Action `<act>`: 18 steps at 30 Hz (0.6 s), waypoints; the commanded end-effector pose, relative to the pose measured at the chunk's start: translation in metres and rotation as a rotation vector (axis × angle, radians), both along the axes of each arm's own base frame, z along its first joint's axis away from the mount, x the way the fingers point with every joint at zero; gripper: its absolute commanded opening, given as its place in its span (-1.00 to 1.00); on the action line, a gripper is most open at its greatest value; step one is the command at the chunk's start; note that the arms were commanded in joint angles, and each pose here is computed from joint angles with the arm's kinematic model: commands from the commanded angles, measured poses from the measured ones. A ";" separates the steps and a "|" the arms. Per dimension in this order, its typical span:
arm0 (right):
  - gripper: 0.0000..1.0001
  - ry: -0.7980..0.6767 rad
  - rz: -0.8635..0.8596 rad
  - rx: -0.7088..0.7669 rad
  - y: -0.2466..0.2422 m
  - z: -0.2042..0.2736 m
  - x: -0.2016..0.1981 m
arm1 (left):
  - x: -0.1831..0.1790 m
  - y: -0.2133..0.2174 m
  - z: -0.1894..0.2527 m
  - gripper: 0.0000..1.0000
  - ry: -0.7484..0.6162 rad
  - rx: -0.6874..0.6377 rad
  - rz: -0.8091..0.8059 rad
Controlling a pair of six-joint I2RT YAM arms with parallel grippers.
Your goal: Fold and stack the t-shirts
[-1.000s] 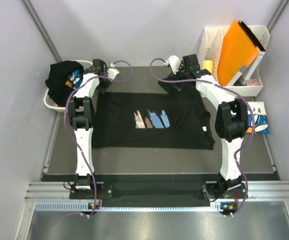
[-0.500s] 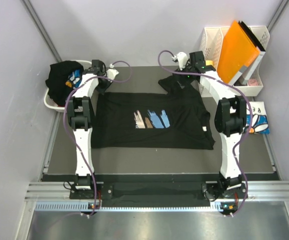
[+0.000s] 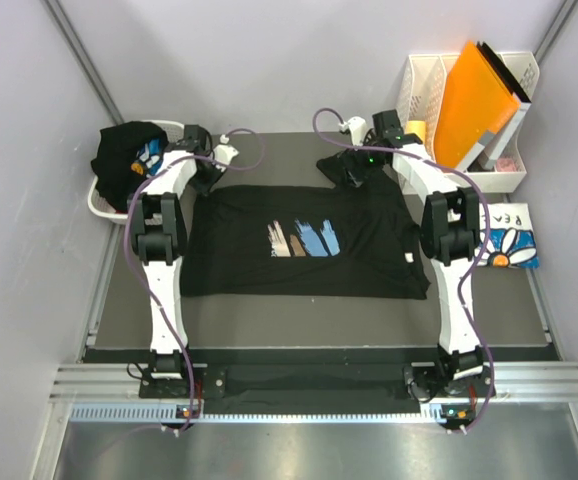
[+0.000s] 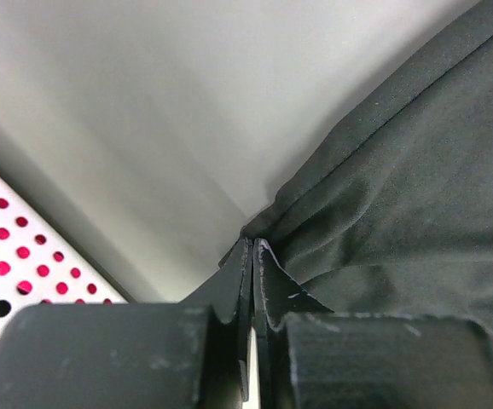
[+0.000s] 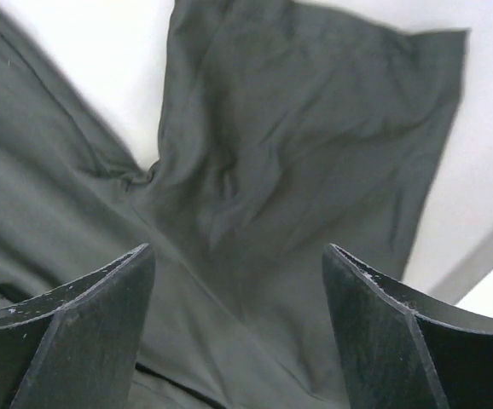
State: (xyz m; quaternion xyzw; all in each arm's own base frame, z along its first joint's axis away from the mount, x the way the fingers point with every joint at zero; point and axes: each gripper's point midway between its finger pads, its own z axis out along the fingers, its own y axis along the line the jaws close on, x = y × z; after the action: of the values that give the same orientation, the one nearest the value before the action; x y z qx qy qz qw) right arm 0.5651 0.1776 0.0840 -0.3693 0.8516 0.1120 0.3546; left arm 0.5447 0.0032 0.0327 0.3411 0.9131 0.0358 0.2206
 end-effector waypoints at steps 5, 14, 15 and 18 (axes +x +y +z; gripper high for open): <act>0.57 -0.034 0.030 0.047 0.014 0.022 0.004 | 0.002 -0.002 0.021 -0.85 -0.056 0.047 -0.010; 0.56 -0.025 0.028 0.043 0.014 0.020 0.000 | 0.015 -0.006 0.033 -0.21 -0.125 0.054 -0.028; 0.55 -0.024 0.029 0.042 0.014 0.021 0.000 | 0.015 -0.007 0.031 -0.13 -0.124 0.054 -0.040; 0.55 -0.032 0.035 0.036 0.016 0.022 -0.001 | 0.017 -0.005 0.023 0.09 -0.118 0.081 -0.100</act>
State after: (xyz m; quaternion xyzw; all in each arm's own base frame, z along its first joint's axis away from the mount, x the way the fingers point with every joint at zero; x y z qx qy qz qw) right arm 0.5589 0.1800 0.0779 -0.3716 0.8544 0.1225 0.3420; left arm 0.5553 0.0064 0.0378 0.3603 0.8990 0.0815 0.2353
